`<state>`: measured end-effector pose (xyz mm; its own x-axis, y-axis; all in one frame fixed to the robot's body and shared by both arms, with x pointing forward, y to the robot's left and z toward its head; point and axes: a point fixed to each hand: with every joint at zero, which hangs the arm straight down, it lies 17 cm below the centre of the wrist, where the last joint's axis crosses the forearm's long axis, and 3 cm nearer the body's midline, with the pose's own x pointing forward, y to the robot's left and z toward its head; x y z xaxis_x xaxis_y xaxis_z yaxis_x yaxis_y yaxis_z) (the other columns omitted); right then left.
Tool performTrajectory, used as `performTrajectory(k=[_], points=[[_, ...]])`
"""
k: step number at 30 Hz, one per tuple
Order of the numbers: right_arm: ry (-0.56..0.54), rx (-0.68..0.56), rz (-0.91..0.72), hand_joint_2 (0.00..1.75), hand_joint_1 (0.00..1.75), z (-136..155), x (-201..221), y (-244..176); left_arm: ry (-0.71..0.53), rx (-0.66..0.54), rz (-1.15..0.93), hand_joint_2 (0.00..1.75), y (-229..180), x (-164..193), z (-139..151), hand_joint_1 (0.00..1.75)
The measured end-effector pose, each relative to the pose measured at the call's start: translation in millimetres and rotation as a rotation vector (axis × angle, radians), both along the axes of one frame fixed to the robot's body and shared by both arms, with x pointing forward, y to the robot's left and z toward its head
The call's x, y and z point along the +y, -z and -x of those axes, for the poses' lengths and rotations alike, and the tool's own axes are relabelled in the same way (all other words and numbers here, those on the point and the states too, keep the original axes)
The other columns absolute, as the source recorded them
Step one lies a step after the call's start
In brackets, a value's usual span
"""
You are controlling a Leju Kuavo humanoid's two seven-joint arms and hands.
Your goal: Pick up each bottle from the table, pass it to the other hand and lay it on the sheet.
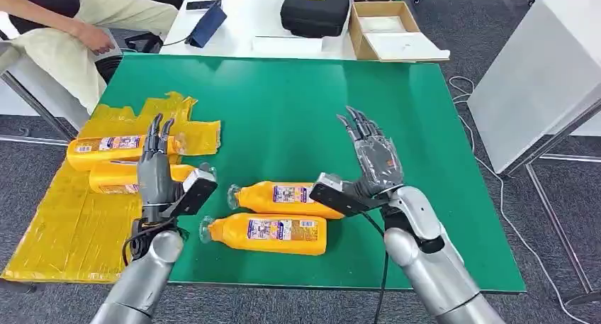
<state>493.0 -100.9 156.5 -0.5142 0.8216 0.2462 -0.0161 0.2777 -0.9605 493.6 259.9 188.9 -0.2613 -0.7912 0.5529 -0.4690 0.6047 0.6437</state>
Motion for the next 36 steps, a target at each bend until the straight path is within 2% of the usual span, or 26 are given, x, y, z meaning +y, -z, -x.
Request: performTrajectory(k=[7, 16, 21, 26, 36], points=[[-0.032, 0.003, 0.147, 1.75, 0.0, 0.0, 14.9, 19.7, 0.042, -0.083, 0.026, 1.75, -33.5, -19.2, 6.7, 0.0], [-0.056, 0.042, 0.231, 1.75, 0.0, 0.9, 17.6, 45.1, 0.055, -0.117, 0.019, 1.75, -42.4, -26.9, 16.6, 0.0], [-0.076, 0.099, 0.284, 1.75, 0.0, 6.9, 17.3, 72.4, 0.052, -0.118, 0.013, 1.75, -39.8, -28.2, 21.8, 0.0], [-0.097, 0.166, 0.288, 1.75, 0.0, 13.5, 18.3, 90.5, 0.052, -0.122, 0.015, 1.75, -42.1, -28.2, 22.4, 0.0], [-0.091, 0.22, 0.302, 1.75, 0.0, 16.5, 14.4, 105.9, 0.062, -0.112, 0.024, 1.75, -41.7, -30.6, 21.1, 0.0]])
